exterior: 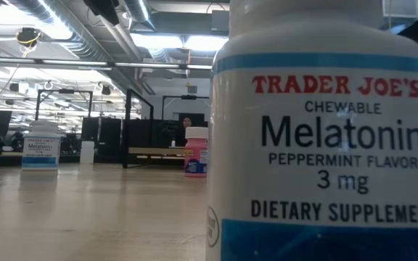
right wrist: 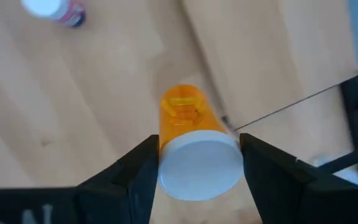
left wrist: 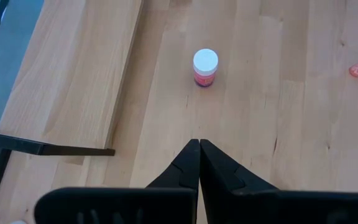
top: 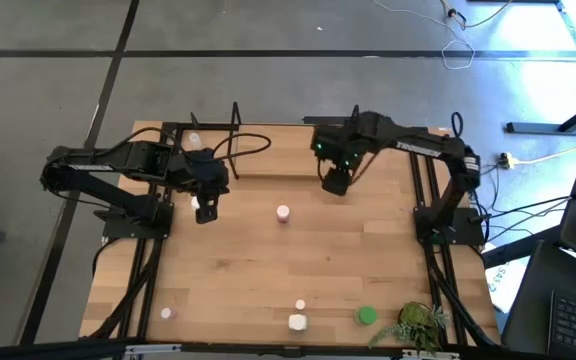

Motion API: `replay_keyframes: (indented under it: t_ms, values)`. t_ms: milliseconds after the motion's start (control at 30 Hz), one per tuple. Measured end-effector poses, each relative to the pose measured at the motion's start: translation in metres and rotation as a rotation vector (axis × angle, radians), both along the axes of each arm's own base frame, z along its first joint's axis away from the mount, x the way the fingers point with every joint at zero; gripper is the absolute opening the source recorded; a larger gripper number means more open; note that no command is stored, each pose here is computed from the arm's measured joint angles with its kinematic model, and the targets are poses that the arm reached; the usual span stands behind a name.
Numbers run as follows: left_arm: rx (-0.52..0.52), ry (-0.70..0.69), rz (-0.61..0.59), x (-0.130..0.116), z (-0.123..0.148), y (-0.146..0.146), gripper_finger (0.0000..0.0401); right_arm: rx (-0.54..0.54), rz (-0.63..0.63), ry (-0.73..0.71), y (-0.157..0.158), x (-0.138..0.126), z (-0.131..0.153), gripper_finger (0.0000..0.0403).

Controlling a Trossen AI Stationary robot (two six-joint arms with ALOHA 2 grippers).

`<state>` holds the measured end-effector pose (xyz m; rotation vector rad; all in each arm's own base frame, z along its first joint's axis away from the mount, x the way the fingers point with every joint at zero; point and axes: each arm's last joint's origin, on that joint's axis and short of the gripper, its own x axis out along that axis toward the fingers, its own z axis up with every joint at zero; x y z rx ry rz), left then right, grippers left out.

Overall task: Pick and place medicine bottles onto shelf by color
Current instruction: Put the orange pill bottle on the shelf

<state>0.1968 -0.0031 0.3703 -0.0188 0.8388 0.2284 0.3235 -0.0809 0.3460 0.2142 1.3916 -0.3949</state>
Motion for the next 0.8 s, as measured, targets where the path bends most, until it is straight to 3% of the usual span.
replay_keyframes:
  t_ms: [300,567,800]
  values:
    - [0.000,0.000,0.000,0.000,0.000,0.000,0.0000,-0.023,-0.075,-0.012,-0.060,0.005,0.002,0.0210]
    - [0.000,0.000,0.000,0.000,0.000,0.000,0.0000,-0.022,-0.145,0.022,-0.107,0.007,-0.024,0.0210]
    - [0.000,0.000,0.000,0.000,0.000,0.000,0.0000,-0.100,-0.185,0.038,-0.140,0.014,-0.047,0.0210]
